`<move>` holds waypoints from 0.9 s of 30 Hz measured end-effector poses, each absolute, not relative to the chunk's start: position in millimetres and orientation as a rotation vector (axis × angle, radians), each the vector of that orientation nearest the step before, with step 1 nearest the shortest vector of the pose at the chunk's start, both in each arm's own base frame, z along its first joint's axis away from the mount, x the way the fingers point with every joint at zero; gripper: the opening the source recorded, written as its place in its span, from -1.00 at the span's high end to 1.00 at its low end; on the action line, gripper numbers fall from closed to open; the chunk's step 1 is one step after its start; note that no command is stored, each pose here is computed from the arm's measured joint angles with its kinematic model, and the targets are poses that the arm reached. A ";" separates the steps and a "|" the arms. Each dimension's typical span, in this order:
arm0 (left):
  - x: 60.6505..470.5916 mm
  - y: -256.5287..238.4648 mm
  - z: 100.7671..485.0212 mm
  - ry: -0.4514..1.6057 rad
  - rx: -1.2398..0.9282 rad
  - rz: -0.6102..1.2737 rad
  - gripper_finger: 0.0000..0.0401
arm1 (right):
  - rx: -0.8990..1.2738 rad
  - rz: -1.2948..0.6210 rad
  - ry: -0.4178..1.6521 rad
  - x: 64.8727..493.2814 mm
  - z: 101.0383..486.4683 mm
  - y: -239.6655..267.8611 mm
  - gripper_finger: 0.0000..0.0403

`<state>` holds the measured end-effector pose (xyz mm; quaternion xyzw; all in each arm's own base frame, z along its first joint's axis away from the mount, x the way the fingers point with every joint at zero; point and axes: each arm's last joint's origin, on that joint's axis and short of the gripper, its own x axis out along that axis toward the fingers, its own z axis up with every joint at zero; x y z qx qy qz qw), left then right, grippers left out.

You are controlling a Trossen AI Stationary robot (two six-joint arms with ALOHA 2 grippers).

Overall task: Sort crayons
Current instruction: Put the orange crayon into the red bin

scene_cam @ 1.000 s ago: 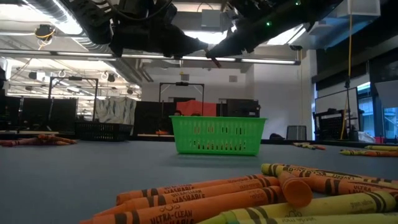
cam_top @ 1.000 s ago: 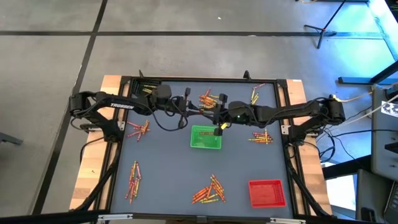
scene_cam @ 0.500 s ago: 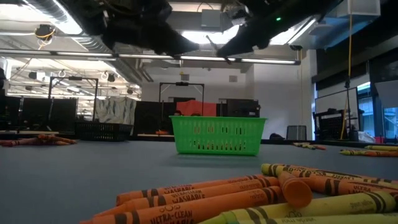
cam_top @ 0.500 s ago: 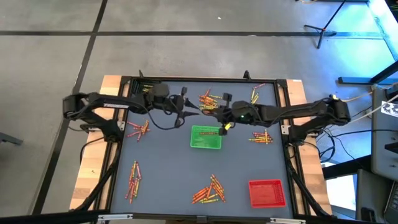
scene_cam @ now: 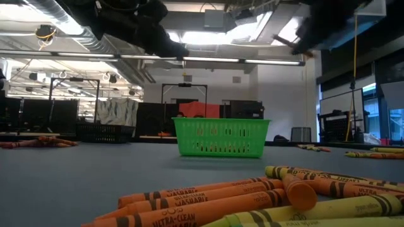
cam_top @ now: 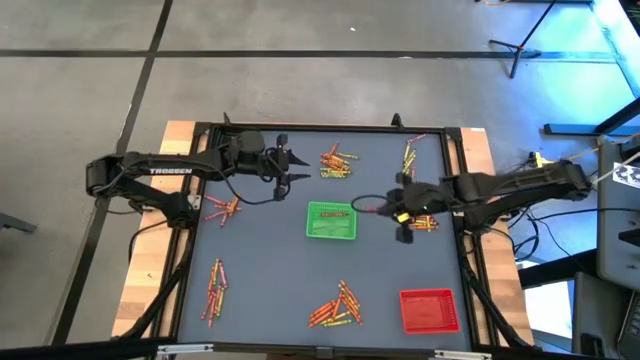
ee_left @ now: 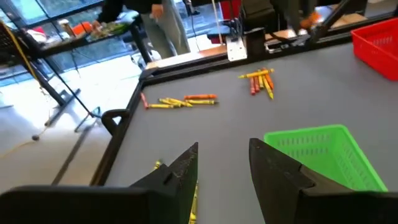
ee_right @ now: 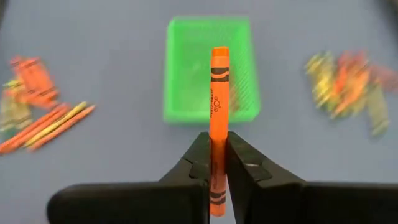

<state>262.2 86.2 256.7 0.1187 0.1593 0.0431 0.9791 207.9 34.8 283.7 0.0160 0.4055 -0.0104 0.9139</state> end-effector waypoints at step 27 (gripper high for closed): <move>265.9 79.8 261.3 0.275 0.252 0.099 0.36 | 0.620 -0.036 1.340 144.2 227.8 198.1 0.85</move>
